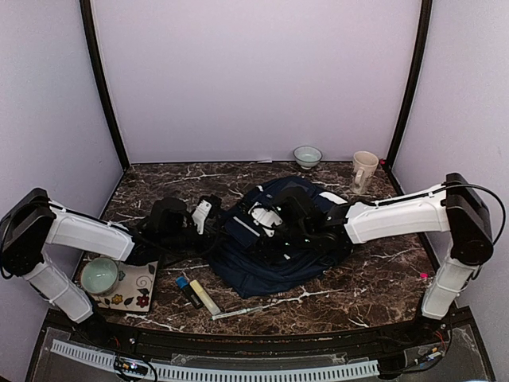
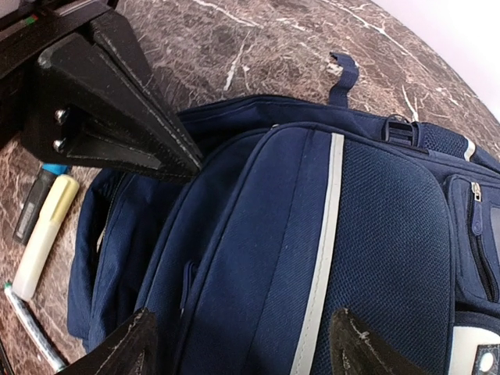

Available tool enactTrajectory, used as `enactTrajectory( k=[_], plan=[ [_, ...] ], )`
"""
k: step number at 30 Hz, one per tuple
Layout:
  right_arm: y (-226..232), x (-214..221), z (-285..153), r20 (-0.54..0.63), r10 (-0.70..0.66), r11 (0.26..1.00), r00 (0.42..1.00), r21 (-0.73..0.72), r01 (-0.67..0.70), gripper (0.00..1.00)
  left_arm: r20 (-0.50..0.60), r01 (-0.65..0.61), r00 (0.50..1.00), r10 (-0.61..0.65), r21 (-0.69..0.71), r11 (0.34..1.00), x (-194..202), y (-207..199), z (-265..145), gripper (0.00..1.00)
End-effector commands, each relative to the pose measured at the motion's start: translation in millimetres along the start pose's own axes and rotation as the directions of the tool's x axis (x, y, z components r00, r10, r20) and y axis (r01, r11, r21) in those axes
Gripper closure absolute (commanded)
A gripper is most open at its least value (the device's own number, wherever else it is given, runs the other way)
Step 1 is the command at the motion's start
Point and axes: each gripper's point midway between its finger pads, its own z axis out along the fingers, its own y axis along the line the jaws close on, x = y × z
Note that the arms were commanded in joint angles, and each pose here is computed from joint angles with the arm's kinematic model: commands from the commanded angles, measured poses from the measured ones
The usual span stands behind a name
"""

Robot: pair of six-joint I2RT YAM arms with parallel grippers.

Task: Pack the student bag
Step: Hold the student bag at the center of the board.

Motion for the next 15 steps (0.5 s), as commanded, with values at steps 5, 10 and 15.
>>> enactTrajectory(
  k=[5, 10, 15],
  plan=[
    [1.8, 24.9, -14.3, -0.081, -0.079, 0.997, 0.994, -0.006, 0.078, 0.25, 0.009, -0.027, 1.0, 0.027, 0.029, 0.999, 1.3, -11.0, -8.3, 1.0],
    [12.9, 31.1, -18.9, -0.065, -0.093, 0.994, 0.994, -0.07, 0.088, 0.26, 0.009, -0.029, 1.0, 0.029, 0.023, 0.999, 1.2, -11.1, -9.0, 1.0],
    [-0.4, 39.6, -13.6, -0.093, -0.093, 0.996, 0.991, 0.007, 0.094, 0.34, 0.01, -0.03, 1.0, 0.029, 0.022, 0.999, 0.9, -12.0, -9.2, 1.0]
  ],
)
